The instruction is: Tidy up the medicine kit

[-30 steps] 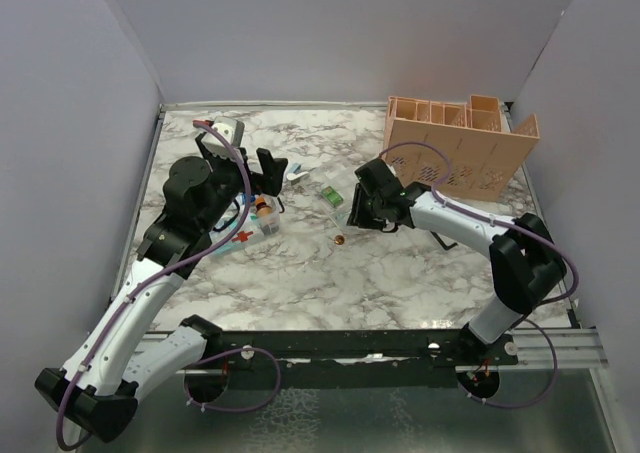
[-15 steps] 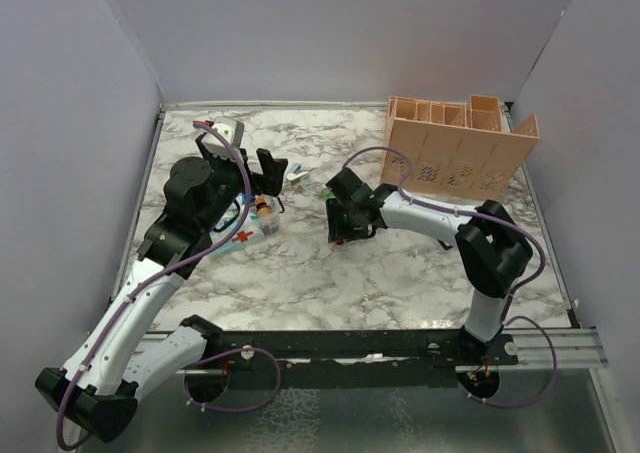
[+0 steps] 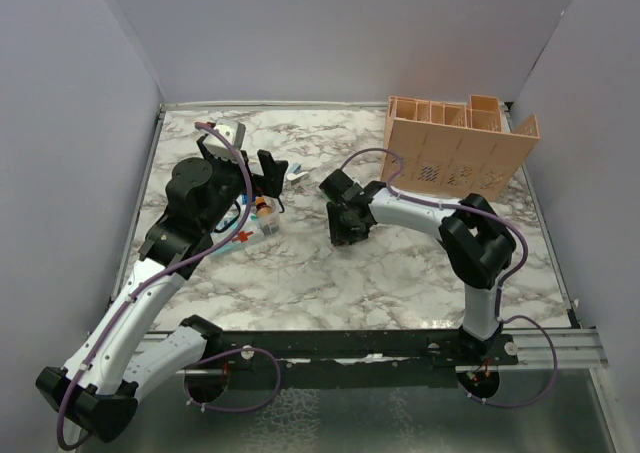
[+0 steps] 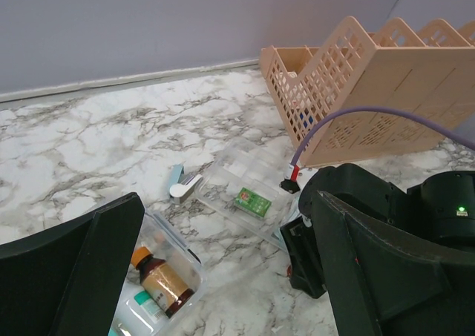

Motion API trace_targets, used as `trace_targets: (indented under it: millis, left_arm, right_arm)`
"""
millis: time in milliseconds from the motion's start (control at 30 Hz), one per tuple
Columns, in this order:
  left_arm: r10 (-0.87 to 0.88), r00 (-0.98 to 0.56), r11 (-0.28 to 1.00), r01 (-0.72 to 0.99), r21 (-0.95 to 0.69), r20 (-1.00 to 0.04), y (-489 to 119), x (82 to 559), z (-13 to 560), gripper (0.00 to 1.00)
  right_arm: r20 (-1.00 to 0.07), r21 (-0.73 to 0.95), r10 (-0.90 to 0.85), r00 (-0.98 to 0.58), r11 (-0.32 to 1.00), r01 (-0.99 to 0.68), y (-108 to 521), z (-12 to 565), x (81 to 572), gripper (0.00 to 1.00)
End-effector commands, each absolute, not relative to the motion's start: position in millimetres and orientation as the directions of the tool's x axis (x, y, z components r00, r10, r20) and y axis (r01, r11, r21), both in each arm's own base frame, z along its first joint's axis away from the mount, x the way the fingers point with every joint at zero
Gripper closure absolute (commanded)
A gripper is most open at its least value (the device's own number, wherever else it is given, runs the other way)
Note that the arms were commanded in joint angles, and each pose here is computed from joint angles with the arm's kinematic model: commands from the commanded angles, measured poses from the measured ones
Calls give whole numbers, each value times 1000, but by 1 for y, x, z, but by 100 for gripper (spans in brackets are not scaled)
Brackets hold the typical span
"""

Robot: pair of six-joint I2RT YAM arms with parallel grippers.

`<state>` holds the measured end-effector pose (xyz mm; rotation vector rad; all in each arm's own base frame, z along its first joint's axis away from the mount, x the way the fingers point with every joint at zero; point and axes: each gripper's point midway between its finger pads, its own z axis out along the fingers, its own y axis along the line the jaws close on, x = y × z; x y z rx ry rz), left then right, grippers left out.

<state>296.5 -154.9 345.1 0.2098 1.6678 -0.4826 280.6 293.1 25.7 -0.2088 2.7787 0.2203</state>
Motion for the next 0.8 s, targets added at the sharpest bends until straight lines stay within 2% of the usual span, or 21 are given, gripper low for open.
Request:
trace_targets:
  millis: [0, 400, 767]
  left_arm:
    - [-158, -132, 895, 400, -198, -979, -153, 295, 352, 1]
    - [-158, -141, 892, 403, -203, -977, -154, 296, 353, 1]
    - [-153, -146, 892, 404, -201, -977, -156, 298, 351, 1]
  right_arm:
    - [-361, 95, -143, -921, 977, -189, 298, 24, 285, 56]
    - [-370, -1, -159, -915, 985, -171, 293, 8, 293, 63]
    - [-388, -35, -169, -906, 985, -169, 289, 7, 292, 73]
